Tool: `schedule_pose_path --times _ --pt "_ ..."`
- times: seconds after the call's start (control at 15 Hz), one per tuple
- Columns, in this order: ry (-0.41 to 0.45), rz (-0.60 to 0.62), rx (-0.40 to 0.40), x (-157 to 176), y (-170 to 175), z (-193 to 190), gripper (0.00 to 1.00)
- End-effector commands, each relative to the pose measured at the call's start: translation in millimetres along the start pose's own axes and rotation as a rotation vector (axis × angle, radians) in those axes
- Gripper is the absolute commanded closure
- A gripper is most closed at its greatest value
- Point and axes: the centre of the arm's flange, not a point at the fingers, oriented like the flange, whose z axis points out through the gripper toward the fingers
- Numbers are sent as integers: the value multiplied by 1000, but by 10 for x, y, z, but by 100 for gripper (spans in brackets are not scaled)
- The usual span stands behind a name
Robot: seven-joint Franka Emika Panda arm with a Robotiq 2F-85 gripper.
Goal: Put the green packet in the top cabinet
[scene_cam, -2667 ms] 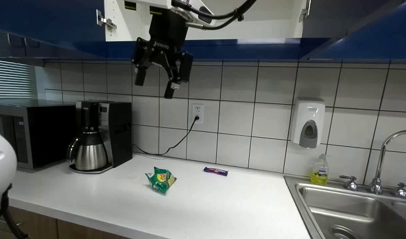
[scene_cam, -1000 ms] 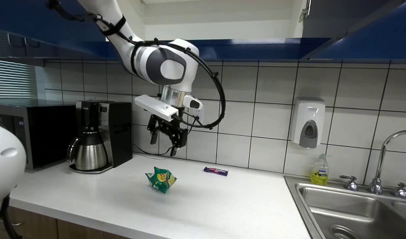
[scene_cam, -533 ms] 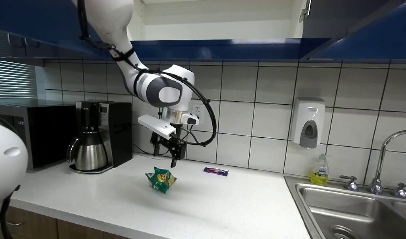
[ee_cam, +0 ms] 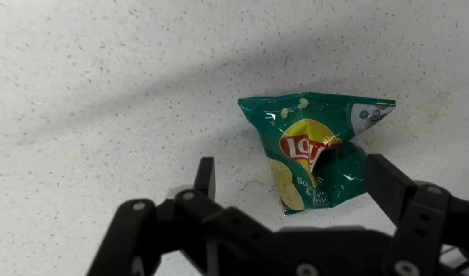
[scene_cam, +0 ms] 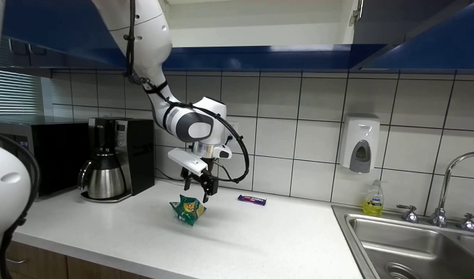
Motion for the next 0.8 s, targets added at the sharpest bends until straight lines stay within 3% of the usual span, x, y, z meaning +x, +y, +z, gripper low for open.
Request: schedule_pose_path --times 0.0,0.73 --pt "19 -20 17 285 -49 202 0" --pt "24 -63 17 555 -339 656 0"
